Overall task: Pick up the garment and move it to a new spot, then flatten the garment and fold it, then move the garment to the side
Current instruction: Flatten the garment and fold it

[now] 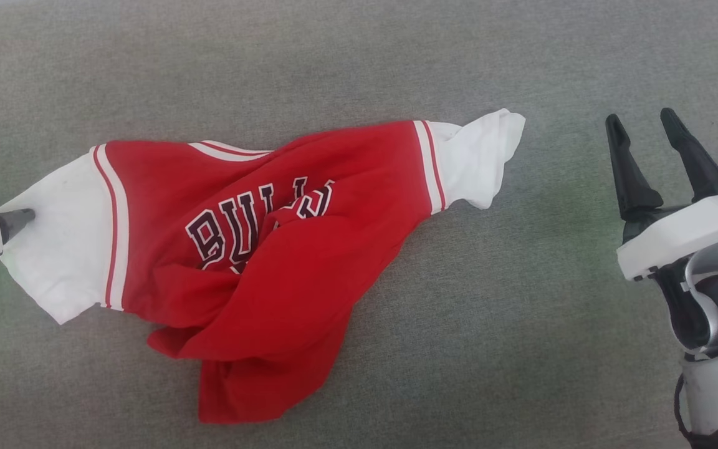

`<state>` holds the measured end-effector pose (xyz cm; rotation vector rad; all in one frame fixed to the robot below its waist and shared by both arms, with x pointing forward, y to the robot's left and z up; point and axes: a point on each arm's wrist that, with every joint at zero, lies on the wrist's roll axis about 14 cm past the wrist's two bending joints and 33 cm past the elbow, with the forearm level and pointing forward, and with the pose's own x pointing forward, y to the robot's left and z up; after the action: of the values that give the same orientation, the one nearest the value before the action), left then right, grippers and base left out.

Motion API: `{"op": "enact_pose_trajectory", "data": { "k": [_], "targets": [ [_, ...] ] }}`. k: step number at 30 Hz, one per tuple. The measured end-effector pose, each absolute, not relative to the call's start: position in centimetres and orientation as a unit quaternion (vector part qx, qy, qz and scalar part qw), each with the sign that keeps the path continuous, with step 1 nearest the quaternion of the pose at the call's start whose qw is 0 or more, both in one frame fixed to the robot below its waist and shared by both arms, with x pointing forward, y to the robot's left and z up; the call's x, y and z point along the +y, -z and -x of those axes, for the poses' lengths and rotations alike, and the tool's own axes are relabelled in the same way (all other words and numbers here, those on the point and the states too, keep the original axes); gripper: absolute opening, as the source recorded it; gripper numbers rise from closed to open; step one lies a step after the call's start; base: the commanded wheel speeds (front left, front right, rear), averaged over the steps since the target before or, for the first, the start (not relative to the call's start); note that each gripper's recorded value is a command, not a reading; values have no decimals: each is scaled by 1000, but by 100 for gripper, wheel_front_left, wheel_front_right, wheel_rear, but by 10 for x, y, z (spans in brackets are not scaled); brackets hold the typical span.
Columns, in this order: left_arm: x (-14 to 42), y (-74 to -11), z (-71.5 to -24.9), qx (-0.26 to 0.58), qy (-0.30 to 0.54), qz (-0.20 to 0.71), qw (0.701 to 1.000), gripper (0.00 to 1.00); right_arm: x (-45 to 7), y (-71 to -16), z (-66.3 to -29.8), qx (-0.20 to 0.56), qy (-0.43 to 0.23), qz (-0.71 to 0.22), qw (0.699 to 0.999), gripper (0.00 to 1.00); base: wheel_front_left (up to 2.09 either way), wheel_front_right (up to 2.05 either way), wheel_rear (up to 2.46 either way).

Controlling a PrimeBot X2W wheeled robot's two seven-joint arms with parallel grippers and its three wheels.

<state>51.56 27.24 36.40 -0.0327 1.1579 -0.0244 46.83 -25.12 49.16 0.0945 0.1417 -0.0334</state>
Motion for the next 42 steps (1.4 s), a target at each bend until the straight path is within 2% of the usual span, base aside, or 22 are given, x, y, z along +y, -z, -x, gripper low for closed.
{"op": "enact_pose_trajectory", "data": {
  "k": [5, 6, 7, 16, 23, 30, 31, 32, 37, 42],
  "targets": [
    [274, -362, -513, 556, 1, 30, 831, 100, -247, -490, -472, 78, 8, -48, 996, 100, 0, 0, 0],
    [273, -361, -512, 559, 2, 32, 829, 59, -244, -488, -473, 83, 5, -50, 995, 100, 0, 0, 0],
    [272, -360, -512, 560, 7, 37, 827, 0, -244, -487, -474, 85, 4, -50, 995, 100, 0, 0, 0],
    [271, -352, -507, 563, 16, 45, 825, 0, -213, -440, -492, 218, -51, -74, 972, 100, 0, 0, 0],
    [268, -349, -509, 559, 19, 53, 827, 0, -186, -398, -506, 346, -98, -63, 931, 100, 0, 0, 0],
    [269, -347, -509, 552, 17, 63, 831, 0, -175, -371, -519, 443, -115, -32, 888, 100, 0, 0, 0],
    [269, -347, -509, 551, 16, 66, 832, 0, -173, -368, -520, 455, -118, -25, 882, 84, 0, 0, 0],
    [269, -346, -509, 549, 14, 69, 833, 0, -172, -366, -520, 467, -121, -20, 876, 0, 0, 0, 0],
    [270, -351, -509, 533, 9, 81, 842, 0, -168, -369, -525, 480, -129, -12, 868, 0, 0, 0, 0],
    [267, -369, -511, 514, 11, 76, 854, 0, -166, -390, -528, 462, -136, -11, 876, 0, 0, 0, 0]
  ]
}}
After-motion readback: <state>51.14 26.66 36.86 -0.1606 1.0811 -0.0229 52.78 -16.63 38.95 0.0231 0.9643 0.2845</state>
